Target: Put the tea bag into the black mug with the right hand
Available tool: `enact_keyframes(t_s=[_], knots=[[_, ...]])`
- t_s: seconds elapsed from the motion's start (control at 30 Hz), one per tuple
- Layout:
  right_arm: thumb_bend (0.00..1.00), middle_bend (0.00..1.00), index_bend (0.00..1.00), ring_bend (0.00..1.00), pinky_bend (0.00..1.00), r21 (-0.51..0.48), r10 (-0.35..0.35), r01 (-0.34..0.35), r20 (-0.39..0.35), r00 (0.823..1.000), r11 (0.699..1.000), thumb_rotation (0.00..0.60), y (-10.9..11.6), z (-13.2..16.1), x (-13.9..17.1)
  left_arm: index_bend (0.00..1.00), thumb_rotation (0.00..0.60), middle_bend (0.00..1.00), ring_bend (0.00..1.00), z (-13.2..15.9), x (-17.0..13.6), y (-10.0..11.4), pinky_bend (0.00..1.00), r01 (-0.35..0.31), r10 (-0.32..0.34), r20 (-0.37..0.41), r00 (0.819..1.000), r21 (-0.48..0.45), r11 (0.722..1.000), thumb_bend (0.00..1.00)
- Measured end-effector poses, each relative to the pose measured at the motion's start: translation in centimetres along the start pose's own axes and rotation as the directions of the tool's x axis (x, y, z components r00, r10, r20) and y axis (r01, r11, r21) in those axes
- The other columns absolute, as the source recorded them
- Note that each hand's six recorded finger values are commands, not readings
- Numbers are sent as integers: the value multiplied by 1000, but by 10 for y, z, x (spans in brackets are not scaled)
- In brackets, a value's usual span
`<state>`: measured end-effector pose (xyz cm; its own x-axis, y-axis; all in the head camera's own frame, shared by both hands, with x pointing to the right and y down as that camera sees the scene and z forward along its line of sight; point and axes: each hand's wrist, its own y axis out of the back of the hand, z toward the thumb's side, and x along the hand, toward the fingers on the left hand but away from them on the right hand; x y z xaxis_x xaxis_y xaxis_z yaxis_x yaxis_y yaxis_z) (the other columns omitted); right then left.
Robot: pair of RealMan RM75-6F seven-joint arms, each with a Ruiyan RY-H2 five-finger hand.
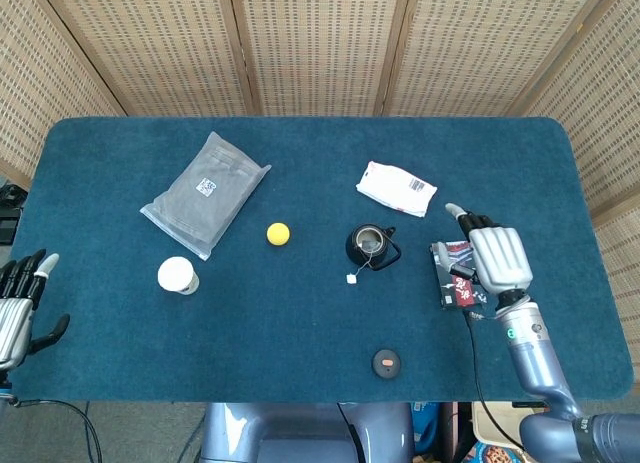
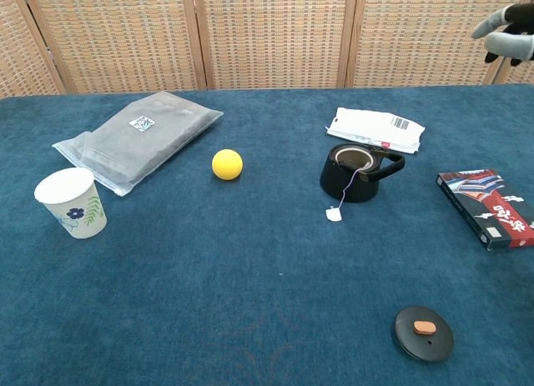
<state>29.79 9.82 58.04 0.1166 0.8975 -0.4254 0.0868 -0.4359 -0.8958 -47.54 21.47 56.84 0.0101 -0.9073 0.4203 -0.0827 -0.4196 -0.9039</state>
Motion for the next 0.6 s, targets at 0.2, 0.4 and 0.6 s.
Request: enact_keyframes(t_s=[0.2,0.4,0.6], knots=[[562,152,156,57,230,46,-101,100,26,995,994,102,-4,-18,29,0,600,0,0,1,-1,-2,0,-13,14,4,1000,-19,1000,355],[550,124,156,22,182,105,-149,141,69,986,984,102,-13,-37,58,0,600,0,0,2,-3,-3,0,-19,19,17,1000,-26,999,355],[547,124,156,12,163,150,-158,144,86,984,978,102,-23,-46,78,0,600,0,0,5,-6,-6,0,2,-1,31,1000,-24,1000,355]])
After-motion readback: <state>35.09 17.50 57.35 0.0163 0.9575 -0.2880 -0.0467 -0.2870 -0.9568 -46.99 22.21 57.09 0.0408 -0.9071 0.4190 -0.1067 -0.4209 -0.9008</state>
